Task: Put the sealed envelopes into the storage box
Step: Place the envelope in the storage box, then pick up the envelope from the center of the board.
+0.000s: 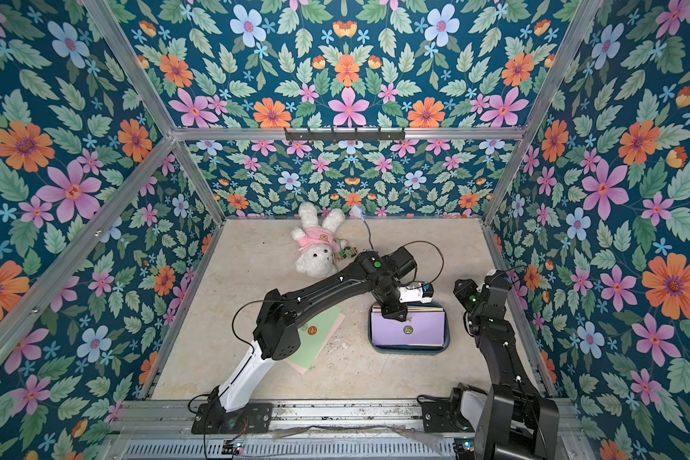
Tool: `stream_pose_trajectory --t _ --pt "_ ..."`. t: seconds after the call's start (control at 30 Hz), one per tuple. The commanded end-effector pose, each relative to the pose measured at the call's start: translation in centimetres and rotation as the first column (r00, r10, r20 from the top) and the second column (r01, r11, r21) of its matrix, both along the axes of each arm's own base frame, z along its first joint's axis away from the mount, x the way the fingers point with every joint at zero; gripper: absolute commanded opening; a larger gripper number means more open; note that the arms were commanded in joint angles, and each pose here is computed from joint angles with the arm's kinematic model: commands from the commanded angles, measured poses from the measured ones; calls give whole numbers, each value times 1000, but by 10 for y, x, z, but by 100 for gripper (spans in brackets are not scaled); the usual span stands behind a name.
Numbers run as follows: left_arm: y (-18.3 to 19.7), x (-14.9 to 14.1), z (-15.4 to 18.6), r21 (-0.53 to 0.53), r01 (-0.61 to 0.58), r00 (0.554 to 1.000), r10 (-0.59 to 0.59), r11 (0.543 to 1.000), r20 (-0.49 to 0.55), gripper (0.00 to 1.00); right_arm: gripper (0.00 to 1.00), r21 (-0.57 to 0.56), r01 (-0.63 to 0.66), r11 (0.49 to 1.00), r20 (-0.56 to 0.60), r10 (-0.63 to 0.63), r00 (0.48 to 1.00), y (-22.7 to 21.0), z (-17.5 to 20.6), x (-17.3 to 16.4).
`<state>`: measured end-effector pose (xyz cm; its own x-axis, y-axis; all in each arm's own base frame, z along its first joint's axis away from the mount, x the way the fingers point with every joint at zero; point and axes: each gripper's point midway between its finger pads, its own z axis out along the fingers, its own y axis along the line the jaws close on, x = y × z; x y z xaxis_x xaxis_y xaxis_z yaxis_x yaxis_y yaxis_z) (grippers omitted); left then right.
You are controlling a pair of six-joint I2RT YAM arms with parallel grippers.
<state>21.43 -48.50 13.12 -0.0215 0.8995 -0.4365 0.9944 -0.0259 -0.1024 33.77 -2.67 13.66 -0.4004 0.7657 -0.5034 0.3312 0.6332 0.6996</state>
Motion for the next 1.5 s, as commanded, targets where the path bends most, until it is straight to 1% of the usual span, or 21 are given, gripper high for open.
stream_pose_trajectory --t 0.0,0.07,0.1,0.17,0.3,0.4,0.47,0.53,0.6,0.67,0.7,0.77,0.83,0.9,0.97,1.1,1.17,1.23,1.3,1.37,1.47 --pt "-6 16 22 -74 -57 994 63 996 89 45 37 -7 -17 1000 23 18 1000 2 6 3" --pt "-7 24 33 -119 -85 986 101 989 132 46 37 -6 -20 1000 23 20 1000 2 6 3" --pt "-5 27 38 -137 -104 982 124 985 141 46 37 -5 -23 1000 22 23 1000 2 6 3" --pt "-7 37 53 -208 -143 973 176 968 148 46 37 5 -40 999 21 40 999 6 6 3" --pt "8 53 68 -301 -262 946 305 917 108 43 33 43 -104 994 -6 104 995 23 3 3" --pt "31 59 71 -367 -361 914 403 857 42 42 31 16 -181 983 -56 182 982 45 -2 2" --pt "54 65 74 -416 -432 881 474 801 -1 42 30 2 -219 976 -87 218 972 58 -6 -1" --pt "85 78 71 -449 -528 823 566 721 -59 42 28 7 -240 971 -113 239 965 68 -12 -4" --pt "124 93 63 -466 -636 736 664 616 -127 42 27 12 -252 968 -147 251 957 76 -18 -9" --pt "155 102 55 -462 -708 665 724 535 -182 42 26 11 -272 962 -182 270 946 84 -25 -16" --pt "170 104 52 -458 -733 634 748 503 -196 42 26 7 -282 959 -198 278 940 87 -28 -20" --pt "189 104 46 -452 -760 596 777 466 -202 43 26 4 -292 956 -217 286 933 91 -31 -26" --pt "200 101 43 -450 -769 583 787 454 -202 43 26 5 -293 956 -222 287 932 91 -33 -31" --pt "206 98 39 -448 -773 578 790 450 -204 43 26 -2 -285 959 -231 277 933 89 -38 -35" --pt "210 96 36 -442 -777 574 793 448 -205 43 26 -5 -283 959 -243 273 931 88 -43 -38" --pt "213 95 37 -444 -788 569 782 427 -256 43 26 -2 -291 957 -267 280 922 88 -50 -43" --pt "215 96 36 -445 -789 564 787 424 -250 43 26 -4 -300 954 -280 287 916 88 -51 -45" --pt "220 97 34 -433 -797 551 801 421 -235 43 26 -2 -307 952 -275 295 915 89 -47 -44" --pt "224 99 36 -437 -802 536 813 408 -226 43 26 -5 -313 950 -244 302 922 91 -35 -41" --pt "232 103 35 -436 -818 500 838 375 -218 44 27 -3 -304 953 -198 297 934 92 -18 -37" --pt "253 112 21 -402 -870 401 886 287 -234 45 27 38 -312 949 -138 315 939 101 5 -35"
